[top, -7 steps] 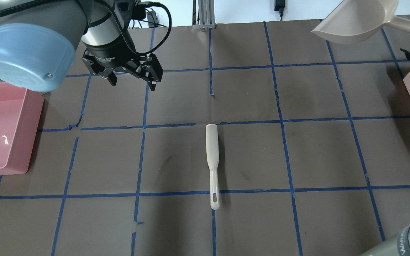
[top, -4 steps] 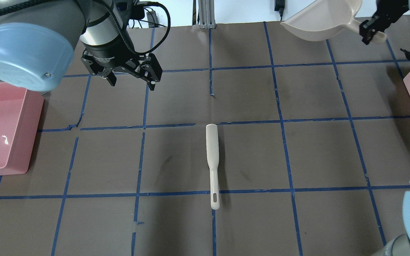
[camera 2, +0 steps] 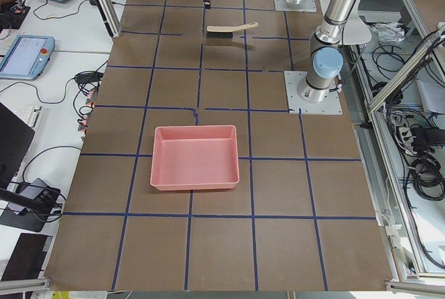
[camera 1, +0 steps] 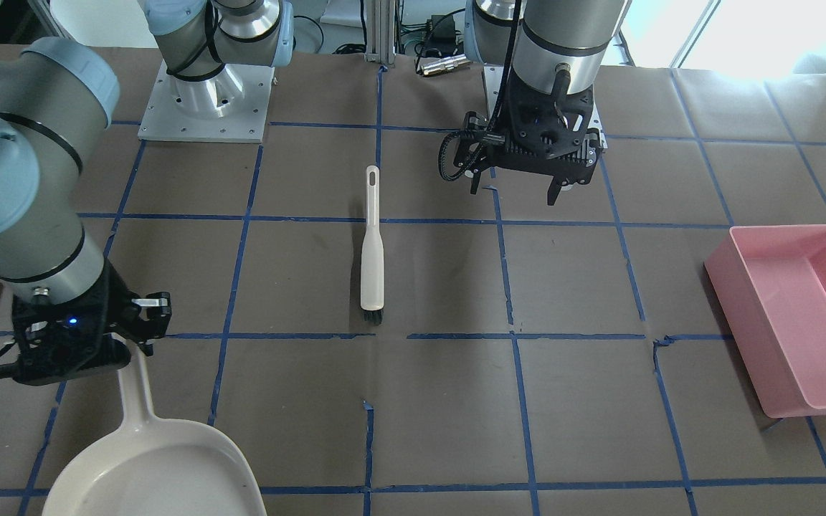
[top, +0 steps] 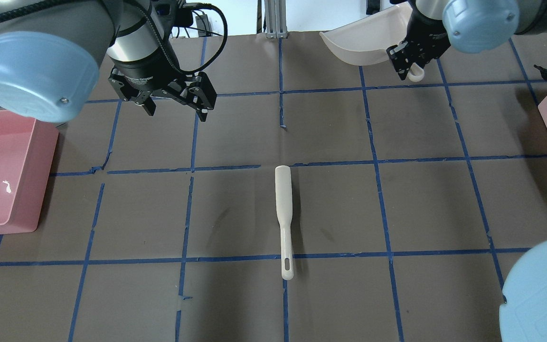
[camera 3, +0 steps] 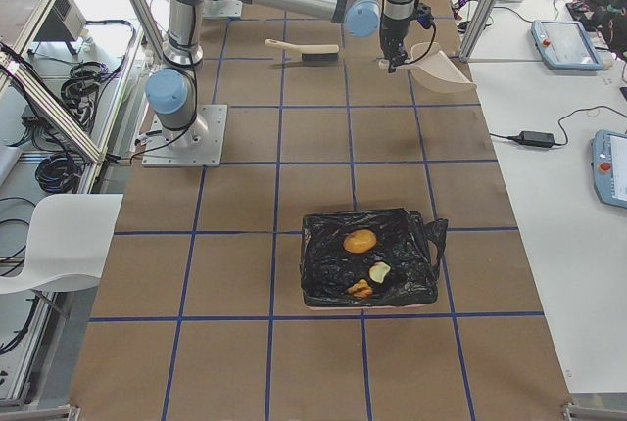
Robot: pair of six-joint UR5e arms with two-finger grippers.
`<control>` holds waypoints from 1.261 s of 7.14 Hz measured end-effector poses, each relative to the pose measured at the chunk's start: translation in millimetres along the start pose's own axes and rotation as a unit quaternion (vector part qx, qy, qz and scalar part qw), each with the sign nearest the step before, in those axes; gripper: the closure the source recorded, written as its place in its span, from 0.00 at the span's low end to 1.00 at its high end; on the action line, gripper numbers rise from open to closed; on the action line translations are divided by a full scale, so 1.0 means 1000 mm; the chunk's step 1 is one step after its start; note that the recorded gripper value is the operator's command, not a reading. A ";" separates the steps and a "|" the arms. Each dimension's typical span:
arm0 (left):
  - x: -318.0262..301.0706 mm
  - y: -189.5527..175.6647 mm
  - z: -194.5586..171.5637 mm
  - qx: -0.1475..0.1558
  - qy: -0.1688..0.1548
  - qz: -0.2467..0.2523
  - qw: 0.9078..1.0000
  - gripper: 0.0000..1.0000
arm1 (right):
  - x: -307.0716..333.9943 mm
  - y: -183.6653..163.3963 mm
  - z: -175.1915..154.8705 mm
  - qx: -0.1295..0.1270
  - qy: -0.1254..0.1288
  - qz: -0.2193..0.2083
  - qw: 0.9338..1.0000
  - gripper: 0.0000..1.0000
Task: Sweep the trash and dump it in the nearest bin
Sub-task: 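Carry the empty dustpan back and lower it onto the table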
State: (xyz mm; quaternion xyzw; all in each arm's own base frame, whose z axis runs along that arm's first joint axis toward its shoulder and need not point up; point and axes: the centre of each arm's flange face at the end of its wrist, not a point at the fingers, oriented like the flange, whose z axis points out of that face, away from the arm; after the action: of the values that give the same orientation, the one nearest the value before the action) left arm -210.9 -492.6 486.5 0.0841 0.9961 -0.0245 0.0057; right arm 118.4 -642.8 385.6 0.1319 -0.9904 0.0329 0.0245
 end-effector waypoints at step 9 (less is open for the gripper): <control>0.000 0.000 0.001 -0.001 -0.002 0.000 1.000 0.00 | -0.234 -0.012 0.097 0.002 -0.039 0.073 0.997 1.00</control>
State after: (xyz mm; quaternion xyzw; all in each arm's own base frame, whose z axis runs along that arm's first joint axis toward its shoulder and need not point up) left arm -210.8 -492.4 485.6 0.0845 0.9961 -0.0232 0.0076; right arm 343.3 -600.1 276.2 0.0600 -0.9975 0.0317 -0.0175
